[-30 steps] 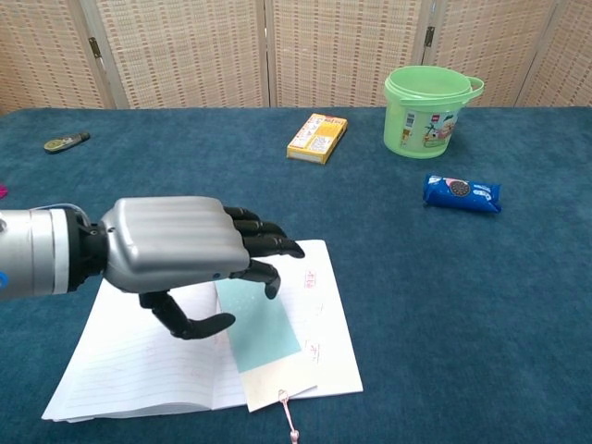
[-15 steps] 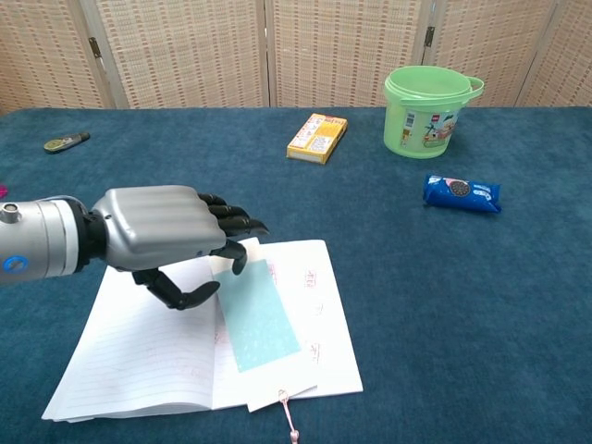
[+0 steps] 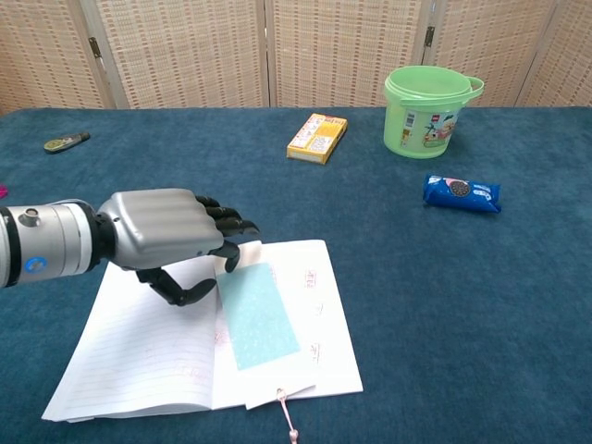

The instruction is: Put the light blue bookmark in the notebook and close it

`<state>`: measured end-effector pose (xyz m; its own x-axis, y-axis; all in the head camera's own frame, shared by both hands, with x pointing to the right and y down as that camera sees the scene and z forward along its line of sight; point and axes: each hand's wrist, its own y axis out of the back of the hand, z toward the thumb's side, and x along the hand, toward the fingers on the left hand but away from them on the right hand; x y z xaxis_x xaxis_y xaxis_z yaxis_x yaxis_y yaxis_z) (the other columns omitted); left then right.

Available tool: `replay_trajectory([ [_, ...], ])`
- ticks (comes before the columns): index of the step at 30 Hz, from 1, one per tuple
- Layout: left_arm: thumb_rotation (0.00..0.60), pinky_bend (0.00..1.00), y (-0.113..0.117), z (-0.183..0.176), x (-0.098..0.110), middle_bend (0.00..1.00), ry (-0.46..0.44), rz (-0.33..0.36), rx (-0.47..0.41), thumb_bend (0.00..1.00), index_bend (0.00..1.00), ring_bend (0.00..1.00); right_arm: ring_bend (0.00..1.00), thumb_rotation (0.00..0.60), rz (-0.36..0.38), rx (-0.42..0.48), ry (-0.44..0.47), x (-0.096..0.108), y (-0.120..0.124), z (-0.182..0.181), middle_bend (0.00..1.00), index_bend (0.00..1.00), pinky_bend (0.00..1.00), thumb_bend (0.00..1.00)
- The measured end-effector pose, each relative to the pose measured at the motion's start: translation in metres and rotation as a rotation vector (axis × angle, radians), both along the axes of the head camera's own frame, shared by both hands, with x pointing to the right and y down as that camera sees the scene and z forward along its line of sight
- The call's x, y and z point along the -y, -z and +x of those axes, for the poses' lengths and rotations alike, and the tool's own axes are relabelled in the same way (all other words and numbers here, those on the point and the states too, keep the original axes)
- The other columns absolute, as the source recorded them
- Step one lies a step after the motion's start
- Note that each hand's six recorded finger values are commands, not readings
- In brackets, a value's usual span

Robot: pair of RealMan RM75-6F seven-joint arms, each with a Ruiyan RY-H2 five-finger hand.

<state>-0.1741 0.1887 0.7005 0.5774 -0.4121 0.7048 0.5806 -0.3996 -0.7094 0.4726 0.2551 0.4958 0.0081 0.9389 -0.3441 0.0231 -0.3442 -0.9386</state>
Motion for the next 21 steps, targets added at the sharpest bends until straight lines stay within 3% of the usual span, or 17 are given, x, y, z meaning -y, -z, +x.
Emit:
replay_trajectory([
  [12,0.264,0.15,-0.003,0.013,0.003,0.0,-0.004,0.01,0.01,0.6,0.31,0.0,0.05,0.6,0.005,-0.005,-0.01,-0.001,0.002,0.003,0.11,0.06,0.07,0.25],
  [21,0.264,0.15,0.015,0.015,0.001,0.0,-0.008,0.017,-0.045,0.6,0.3,0.0,0.05,0.6,0.006,-0.001,-0.004,0.0,0.002,0.001,0.11,0.06,0.07,0.25],
])
